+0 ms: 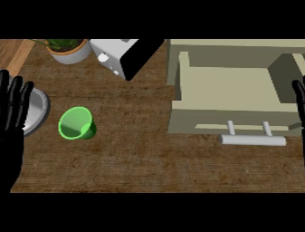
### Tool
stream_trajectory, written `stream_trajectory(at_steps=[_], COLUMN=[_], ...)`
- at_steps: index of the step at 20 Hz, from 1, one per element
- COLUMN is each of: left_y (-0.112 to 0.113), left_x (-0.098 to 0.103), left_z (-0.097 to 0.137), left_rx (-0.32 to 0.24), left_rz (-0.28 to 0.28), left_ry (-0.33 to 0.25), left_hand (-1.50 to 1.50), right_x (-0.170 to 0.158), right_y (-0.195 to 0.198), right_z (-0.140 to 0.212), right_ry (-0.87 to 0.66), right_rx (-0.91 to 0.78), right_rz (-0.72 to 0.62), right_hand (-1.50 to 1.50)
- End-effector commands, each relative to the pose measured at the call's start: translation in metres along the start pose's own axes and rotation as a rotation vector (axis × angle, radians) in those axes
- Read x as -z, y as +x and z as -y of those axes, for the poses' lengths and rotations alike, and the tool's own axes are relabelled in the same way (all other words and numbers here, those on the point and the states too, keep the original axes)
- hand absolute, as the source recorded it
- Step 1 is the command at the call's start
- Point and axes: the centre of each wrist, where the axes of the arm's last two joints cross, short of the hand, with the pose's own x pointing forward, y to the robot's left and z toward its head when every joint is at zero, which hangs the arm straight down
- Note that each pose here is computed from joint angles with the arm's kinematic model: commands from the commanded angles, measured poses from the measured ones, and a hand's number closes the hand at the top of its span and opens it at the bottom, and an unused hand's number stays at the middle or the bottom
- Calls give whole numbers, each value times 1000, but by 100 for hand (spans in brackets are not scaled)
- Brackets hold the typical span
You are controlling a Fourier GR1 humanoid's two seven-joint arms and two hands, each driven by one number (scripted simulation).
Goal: Pick up the cup, place it into the drawer and close the drawer
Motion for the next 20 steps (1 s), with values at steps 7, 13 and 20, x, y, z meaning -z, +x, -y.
stream_trajectory(at_steps=[7, 13, 20], left_y=[-37, -45, -50], left_x=[11, 33, 30], left_z=[19, 36, 40], left_rx=[-5, -22, -9], left_rz=[-118, -115, -86], left_ry=[341, 368, 370], left_hand=[-150, -150, -150], right_x=[-7, -4, -1], right_y=[-7, -4, -29], right_z=[-35, -26, -25], right_ry=[154, 145, 130], right_rx=[154, 136, 153], right_rz=[-79, -100, -91], right_hand=[-150, -150, -150])
